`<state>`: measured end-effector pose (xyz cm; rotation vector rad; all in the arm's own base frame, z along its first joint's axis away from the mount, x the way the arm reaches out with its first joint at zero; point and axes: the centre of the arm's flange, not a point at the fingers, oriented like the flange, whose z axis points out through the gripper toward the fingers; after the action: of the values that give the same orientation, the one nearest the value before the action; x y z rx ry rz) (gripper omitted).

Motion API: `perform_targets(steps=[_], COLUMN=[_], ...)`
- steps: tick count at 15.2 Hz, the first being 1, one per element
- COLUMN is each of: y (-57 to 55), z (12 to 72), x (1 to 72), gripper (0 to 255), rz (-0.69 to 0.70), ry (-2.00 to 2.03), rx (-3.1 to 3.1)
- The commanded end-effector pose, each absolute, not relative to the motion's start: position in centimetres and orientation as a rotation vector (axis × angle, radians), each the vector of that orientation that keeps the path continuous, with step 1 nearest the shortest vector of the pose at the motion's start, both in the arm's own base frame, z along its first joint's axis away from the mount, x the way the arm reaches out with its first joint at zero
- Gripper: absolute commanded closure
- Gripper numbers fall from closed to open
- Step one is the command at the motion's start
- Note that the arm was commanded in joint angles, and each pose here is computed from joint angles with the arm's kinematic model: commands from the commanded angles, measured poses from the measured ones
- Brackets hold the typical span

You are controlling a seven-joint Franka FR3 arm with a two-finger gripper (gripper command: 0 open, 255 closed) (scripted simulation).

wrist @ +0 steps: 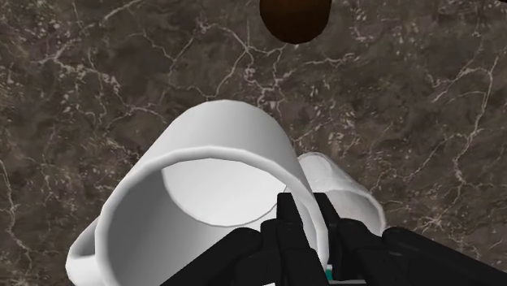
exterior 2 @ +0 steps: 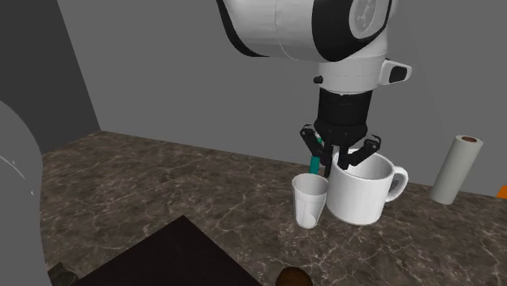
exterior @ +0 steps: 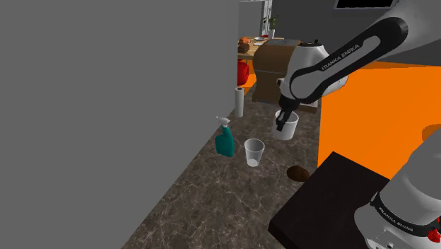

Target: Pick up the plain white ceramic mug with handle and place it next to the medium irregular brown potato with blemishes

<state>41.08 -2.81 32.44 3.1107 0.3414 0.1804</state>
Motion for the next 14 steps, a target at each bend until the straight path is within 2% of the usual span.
perform_targets(steps=[1, 11, 14], y=[-5.5, -18.6, -19.3], z=[32.5, 32.6, 31.5], x=[40.5, 38.8, 38.6], gripper=[255, 255, 255], rz=[0.181, 0.181, 0.181], ry=[0.345, 0.345, 0.345], rx=[3.110, 3.110, 3.110])
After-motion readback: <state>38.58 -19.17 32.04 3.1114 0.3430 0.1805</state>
